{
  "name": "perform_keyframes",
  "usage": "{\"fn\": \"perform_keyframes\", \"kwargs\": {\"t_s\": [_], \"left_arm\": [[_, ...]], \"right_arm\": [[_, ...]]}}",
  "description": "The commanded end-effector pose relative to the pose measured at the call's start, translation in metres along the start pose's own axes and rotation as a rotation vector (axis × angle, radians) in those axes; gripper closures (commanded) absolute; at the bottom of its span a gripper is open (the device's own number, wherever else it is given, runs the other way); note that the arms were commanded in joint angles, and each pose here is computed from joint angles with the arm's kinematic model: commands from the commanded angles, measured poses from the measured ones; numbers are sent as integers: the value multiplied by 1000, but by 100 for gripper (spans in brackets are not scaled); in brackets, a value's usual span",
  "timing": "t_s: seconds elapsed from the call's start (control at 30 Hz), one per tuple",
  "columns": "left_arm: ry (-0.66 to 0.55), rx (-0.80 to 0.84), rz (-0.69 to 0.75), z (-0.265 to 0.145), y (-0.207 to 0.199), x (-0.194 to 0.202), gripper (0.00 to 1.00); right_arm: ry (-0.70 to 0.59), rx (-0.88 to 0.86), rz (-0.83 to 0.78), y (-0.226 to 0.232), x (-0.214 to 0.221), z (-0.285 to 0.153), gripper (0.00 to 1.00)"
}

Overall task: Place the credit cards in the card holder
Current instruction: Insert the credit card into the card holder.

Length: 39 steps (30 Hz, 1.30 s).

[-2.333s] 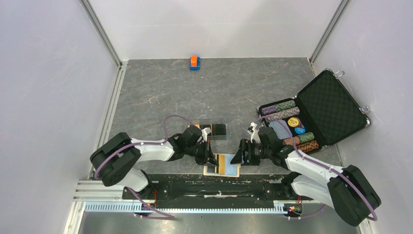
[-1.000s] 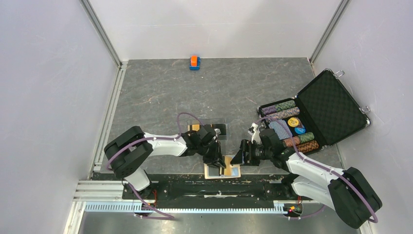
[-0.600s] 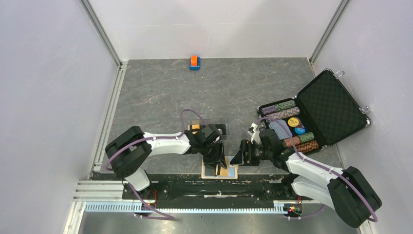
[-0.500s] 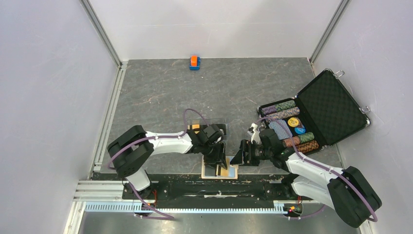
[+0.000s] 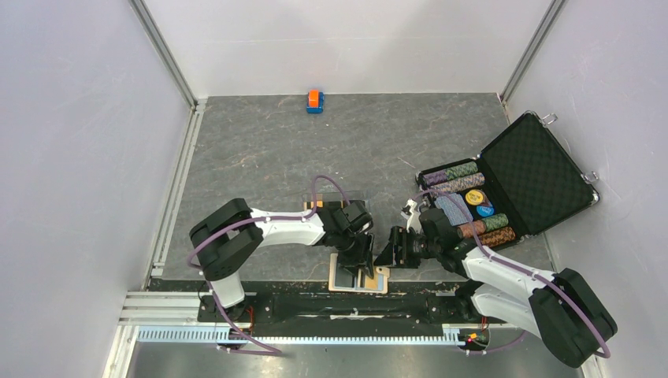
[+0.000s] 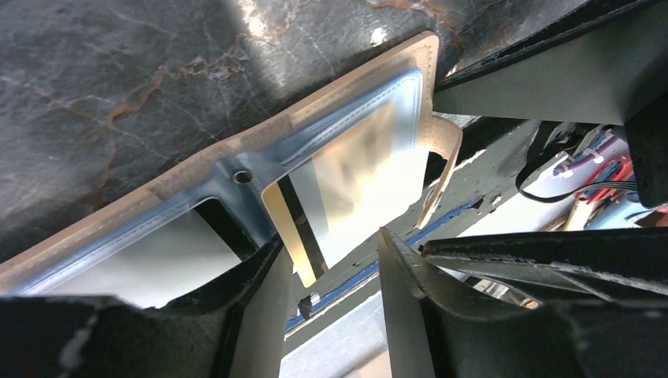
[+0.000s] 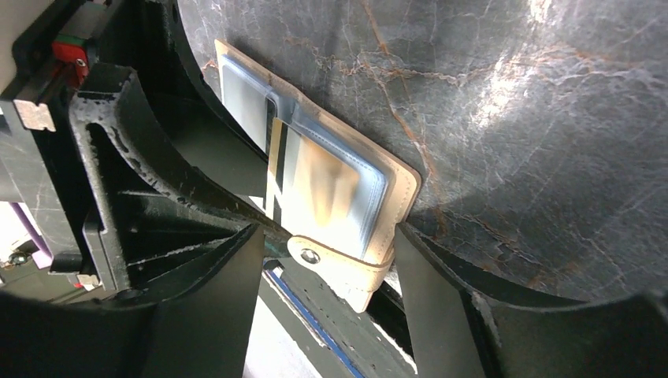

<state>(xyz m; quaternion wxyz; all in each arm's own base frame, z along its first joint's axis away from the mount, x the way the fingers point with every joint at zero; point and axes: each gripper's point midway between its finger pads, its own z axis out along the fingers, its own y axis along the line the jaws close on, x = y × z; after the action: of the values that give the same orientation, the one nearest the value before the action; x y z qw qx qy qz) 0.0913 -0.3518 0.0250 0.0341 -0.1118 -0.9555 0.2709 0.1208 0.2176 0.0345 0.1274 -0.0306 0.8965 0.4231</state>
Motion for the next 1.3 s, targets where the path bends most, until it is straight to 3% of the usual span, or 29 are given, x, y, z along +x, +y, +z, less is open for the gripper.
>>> {"fn": "perform_keyframes", "kwargs": {"t_s": [0.0, 0.17, 0.37, 0.6, 1.03, 1.27], "left_arm": [[3, 125, 36, 2, -30, -4, 48], [0, 176, 30, 1, -35, -3, 47], [-34, -30, 65, -13, -3, -4, 43], [-33, -106, 81, -19, 6, 2, 41], [-13, 26, 134, -8, -32, 1, 51], [-61, -38, 127, -21, -15, -1, 41]], "right_arm": [[50, 62, 34, -19, 19, 0, 36], [48, 52, 40, -18, 19, 1, 42], [48, 54, 41, -19, 19, 1, 44], [51, 56, 40, -19, 20, 1, 45], [49, 52, 38, -19, 19, 1, 51], [51, 83, 11, -22, 16, 0, 55]]}}
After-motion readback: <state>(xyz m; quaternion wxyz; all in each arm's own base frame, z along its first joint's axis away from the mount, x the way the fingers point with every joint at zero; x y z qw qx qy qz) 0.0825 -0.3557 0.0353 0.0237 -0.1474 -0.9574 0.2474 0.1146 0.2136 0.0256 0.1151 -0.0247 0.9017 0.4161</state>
